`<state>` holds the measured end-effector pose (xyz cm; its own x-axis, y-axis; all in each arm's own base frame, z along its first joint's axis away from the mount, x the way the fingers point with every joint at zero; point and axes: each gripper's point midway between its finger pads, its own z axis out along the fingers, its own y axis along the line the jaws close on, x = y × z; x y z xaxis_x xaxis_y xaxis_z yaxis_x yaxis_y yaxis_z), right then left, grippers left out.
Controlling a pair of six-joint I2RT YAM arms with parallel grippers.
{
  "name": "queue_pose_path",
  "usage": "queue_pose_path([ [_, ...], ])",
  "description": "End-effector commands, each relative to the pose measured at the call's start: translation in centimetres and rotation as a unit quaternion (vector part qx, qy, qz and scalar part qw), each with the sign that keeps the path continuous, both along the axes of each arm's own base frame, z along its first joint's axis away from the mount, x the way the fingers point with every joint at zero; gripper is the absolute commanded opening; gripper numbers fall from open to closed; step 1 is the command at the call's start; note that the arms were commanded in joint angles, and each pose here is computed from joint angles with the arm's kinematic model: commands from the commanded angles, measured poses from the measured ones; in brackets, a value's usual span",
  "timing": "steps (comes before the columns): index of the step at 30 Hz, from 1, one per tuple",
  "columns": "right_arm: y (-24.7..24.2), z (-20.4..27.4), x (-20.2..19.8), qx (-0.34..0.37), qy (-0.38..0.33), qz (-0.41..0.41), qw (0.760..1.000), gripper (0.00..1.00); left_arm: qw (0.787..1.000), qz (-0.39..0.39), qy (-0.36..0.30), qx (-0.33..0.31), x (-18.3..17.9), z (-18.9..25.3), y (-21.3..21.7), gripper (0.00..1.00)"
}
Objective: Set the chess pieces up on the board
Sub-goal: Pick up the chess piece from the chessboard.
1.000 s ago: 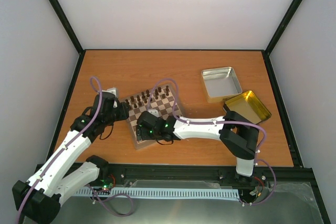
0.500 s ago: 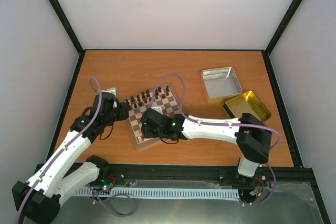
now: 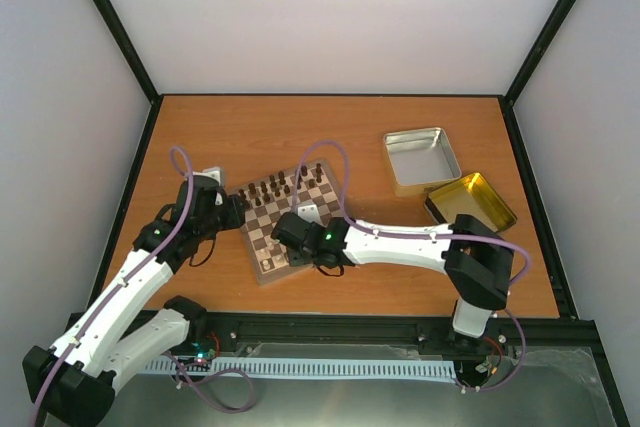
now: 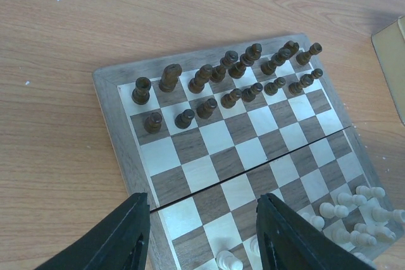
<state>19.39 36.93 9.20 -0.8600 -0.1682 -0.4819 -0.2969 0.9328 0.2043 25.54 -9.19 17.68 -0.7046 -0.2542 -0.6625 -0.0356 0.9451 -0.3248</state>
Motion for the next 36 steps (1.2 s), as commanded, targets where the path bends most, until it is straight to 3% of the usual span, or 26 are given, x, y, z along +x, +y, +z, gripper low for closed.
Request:
queue_pose_path([
  [1,0.3,0.1,0.9,-0.018,-0.018,0.004,1.000,0.45,1.000,0.013,-0.016,-0.009,0.5,0.8,0.2,0.47],
  [30,0.5,-1.2,2.2,-0.038,-0.032,-0.013,0.999,0.26,1.000,0.009,-0.018,-0.011,0.5,0.8,0.1,0.47],
  [36,0.3,-1.0,2.5,-0.041,-0.039,-0.018,0.998,0.18,1.000,0.009,-0.019,-0.012,0.5,0.9,0.1,0.47],
])
